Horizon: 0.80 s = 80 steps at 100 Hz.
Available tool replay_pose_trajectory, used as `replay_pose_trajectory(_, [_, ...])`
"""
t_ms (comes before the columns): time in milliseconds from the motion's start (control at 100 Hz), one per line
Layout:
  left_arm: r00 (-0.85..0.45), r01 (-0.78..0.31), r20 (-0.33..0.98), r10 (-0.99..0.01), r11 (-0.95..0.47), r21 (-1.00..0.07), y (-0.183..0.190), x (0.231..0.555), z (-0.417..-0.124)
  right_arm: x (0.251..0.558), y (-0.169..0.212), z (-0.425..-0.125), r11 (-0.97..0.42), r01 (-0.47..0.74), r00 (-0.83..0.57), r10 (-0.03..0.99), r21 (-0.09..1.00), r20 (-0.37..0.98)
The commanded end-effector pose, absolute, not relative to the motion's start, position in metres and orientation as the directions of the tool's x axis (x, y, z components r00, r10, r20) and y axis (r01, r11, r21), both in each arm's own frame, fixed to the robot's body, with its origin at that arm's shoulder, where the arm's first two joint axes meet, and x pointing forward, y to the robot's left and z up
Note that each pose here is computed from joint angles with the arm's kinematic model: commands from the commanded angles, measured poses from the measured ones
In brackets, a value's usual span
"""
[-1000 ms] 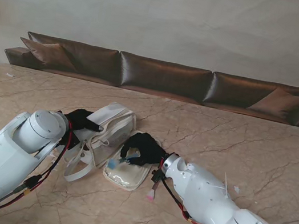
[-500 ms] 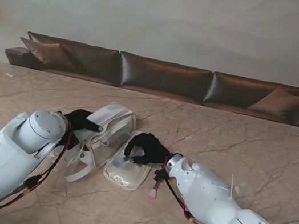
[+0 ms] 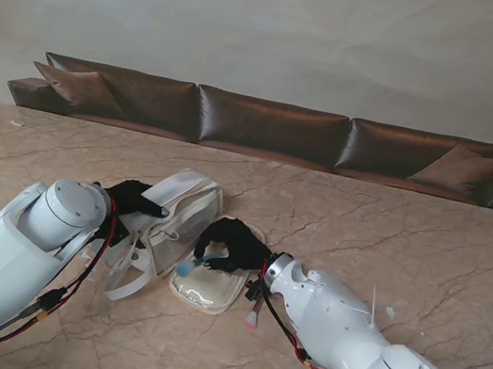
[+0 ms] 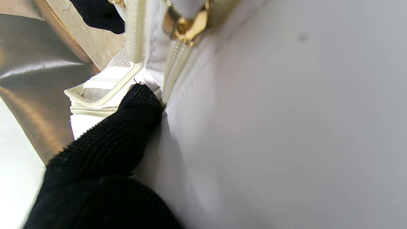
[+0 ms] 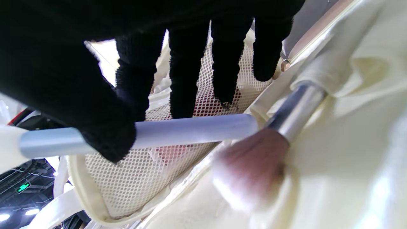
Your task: Pack the cosmetics bag
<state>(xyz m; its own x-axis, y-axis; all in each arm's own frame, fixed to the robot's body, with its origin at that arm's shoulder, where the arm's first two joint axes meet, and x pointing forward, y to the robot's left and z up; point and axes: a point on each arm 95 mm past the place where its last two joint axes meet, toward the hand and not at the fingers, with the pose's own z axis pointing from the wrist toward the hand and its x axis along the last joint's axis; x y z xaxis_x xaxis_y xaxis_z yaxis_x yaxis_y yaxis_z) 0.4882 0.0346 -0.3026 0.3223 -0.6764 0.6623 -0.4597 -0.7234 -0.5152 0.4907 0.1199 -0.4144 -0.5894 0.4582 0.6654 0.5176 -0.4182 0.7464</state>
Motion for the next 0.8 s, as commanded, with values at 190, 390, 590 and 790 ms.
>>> replay_pose_trajectory(190, [0.317,-0.472,0.682,-0.659,-0.734,-0.489,0.0344,0.4877,-0.2969,0.4920,0.1255,-0.4124,-0.429,0.523,-0.580,0.455,0.737,0.676])
replay_pose_trajectory(390, [0.323,-0.498,0.695,-0.643,-0.740,-0.453,0.0361,0.4879,-0.2955,0.4908,0.1284,-0.4129,-0.435,0.533,-0.574,0.444,0.726,0.688])
replay_pose_trajectory(590, [0.331,-0.496,0.700,-0.632,-0.748,-0.441,0.0358,0.4882,-0.2963,0.4884,0.1285,-0.4154,-0.427,0.540,-0.574,0.443,0.725,0.689])
replay_pose_trajectory(790, [0.335,-0.489,0.702,-0.628,-0.753,-0.440,0.0365,0.4882,-0.2964,0.4870,0.1206,-0.4204,-0.413,0.547,-0.564,0.461,0.728,0.685])
